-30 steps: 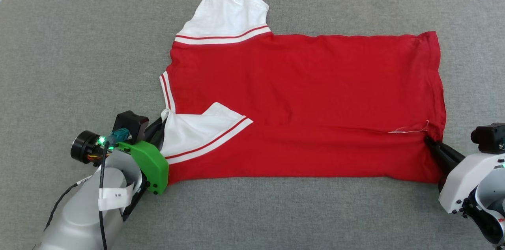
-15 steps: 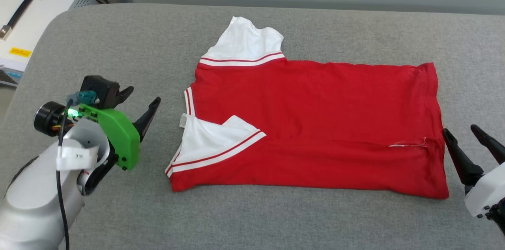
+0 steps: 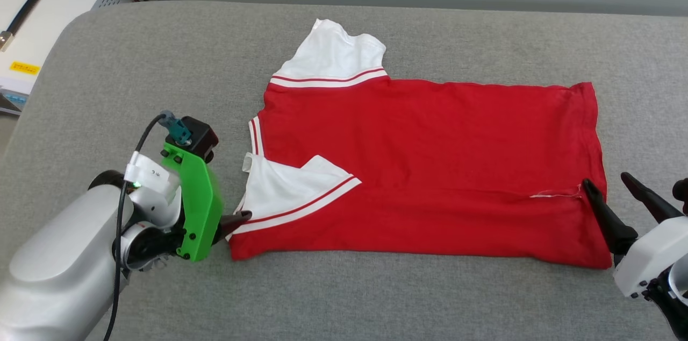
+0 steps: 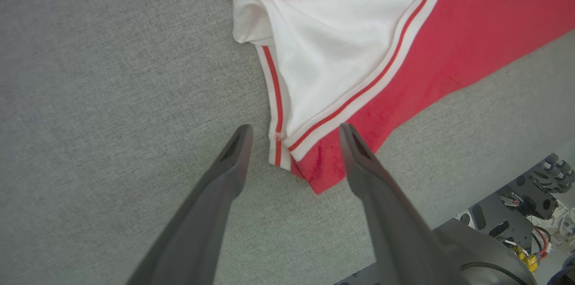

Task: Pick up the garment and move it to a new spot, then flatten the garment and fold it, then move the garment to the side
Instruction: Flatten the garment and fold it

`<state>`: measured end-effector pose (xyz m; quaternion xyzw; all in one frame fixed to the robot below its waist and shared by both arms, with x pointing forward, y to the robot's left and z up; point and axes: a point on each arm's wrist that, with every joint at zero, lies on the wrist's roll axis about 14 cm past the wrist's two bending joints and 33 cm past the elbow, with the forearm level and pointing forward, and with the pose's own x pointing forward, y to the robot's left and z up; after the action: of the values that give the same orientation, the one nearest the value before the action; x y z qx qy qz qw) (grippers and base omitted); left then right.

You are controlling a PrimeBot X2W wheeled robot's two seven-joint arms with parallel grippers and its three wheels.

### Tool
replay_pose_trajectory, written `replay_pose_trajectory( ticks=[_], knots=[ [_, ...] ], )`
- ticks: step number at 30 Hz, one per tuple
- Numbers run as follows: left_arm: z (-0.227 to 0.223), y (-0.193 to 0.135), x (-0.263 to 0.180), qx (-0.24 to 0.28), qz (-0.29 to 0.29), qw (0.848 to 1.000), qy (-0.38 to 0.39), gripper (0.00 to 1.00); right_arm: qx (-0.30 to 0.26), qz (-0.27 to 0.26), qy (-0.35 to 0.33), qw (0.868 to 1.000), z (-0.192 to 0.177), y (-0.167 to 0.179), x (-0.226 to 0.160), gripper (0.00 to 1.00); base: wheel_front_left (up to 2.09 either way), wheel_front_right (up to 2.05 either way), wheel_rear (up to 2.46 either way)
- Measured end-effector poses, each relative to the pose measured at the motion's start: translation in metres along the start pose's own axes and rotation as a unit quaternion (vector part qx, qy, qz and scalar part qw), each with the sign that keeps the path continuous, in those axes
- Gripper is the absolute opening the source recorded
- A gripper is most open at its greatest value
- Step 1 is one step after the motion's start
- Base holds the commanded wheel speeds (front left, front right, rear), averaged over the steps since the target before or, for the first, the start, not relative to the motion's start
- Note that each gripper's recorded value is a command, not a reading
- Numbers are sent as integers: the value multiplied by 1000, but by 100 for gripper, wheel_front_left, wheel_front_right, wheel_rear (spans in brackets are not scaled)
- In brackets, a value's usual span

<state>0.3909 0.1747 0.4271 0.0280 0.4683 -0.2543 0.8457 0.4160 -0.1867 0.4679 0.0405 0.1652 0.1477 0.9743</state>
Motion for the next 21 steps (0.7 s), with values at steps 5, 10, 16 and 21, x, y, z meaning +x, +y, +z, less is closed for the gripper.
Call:
replay_pose_trajectory(
  ticks=[5, 10, 16, 21],
  knots=[
    [-26, -1, 19, 0, -6, 998, 61, 100, 2, 0, 10, 1000, -6, -1, 5, 100, 0, 0, 0],
    [-47, 5, 35, -1, -1, 995, 98, 100, 5, -3, 22, 1000, -14, -4, 9, 100, 0, 0, 0],
    [-56, 5, 48, -6, -9, 994, 110, 100, 9, -10, 32, 999, -23, -9, 10, 100, 0, 0, 0],
    [-43, -1, 48, -8, -17, 998, 64, 0, -6, -12, 23, 1000, -11, -15, 10, 100, 0, 0, 0]
  ],
)
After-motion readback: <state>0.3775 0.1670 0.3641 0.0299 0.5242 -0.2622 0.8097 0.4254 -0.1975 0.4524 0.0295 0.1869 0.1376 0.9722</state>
